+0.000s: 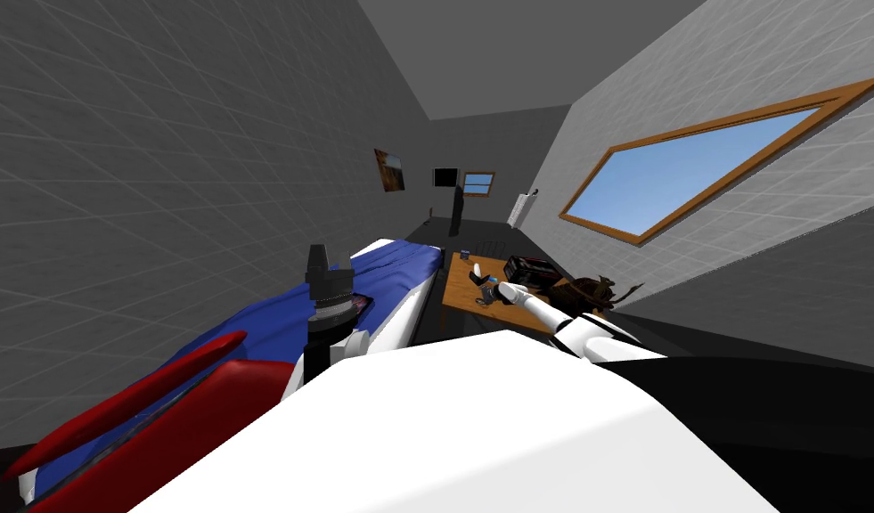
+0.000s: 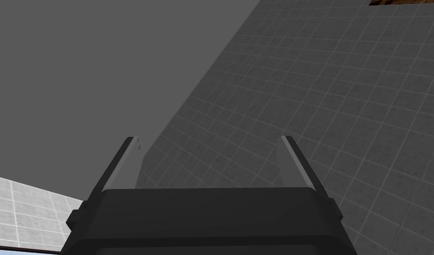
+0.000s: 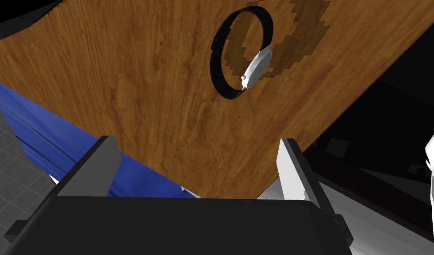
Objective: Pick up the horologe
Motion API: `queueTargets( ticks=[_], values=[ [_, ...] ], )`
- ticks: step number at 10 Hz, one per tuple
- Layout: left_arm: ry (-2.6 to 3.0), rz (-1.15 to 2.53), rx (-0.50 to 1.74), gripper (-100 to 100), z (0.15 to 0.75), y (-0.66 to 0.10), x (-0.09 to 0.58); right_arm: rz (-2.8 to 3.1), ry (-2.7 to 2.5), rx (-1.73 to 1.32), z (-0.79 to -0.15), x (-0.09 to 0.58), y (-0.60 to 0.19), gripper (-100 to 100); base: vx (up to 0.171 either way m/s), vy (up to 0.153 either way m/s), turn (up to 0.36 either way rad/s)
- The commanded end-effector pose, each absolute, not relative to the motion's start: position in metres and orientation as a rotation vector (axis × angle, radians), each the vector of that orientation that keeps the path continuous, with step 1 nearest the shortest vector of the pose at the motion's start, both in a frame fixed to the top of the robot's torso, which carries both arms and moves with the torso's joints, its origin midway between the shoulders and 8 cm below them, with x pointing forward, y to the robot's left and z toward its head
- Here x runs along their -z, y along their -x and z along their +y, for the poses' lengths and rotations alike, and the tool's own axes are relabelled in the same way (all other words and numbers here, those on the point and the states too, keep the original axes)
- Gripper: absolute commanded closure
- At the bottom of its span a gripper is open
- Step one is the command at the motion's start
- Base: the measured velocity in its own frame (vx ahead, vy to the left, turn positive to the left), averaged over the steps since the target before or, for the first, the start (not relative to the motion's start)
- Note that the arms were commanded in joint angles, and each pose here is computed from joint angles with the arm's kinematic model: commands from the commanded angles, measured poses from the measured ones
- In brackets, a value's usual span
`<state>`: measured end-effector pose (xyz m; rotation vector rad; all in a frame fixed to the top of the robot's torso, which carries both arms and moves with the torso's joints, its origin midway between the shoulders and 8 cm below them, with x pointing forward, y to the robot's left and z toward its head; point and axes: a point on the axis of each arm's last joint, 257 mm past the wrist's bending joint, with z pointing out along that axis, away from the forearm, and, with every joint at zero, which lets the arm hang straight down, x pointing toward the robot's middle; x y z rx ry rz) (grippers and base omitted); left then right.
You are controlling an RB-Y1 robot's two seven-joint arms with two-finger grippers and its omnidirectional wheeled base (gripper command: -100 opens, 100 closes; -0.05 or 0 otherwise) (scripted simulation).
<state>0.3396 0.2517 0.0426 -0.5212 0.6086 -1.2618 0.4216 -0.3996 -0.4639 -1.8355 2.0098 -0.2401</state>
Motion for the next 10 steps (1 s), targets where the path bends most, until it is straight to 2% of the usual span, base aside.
queueTargets(
  ticks=[1, 7, 8, 9, 10],
  values=[
    [0.521, 0.609, 1.262, 0, 0.252, -0.340, -0.043, 2.035, 1.912, 0.251, -0.415, 0.477, -0.406, -100, 0.055, 0.003, 0.011],
    [0.521, 0.609, 1.262, 0, 0.252, -0.340, -0.043, 2.088, 2.069, 0.222, -0.436, 0.510, -0.359, -100, 0.070, -0.007, 0.007],
    [0.521, 0.609, 1.262, 0, 0.252, -0.340, -0.043, 2.091, 2.071, 0.219, -0.436, 0.511, -0.357, 0, 0.006, -0.002, 0.001],
    [0.521, 0.609, 1.262, 0, 0.252, -0.340, -0.043, 2.087, 2.085, 0.205, -0.440, 0.517, -0.351, -100, 0.002, 0.015, 0.091],
    [0.521, 0.609, 1.262, 0, 0.252, -0.340, -0.043, 2.091, 2.066, 0.192, -0.437, 0.517, -0.351, -100, 0.000, 0.018, 0.038]
  ],
)
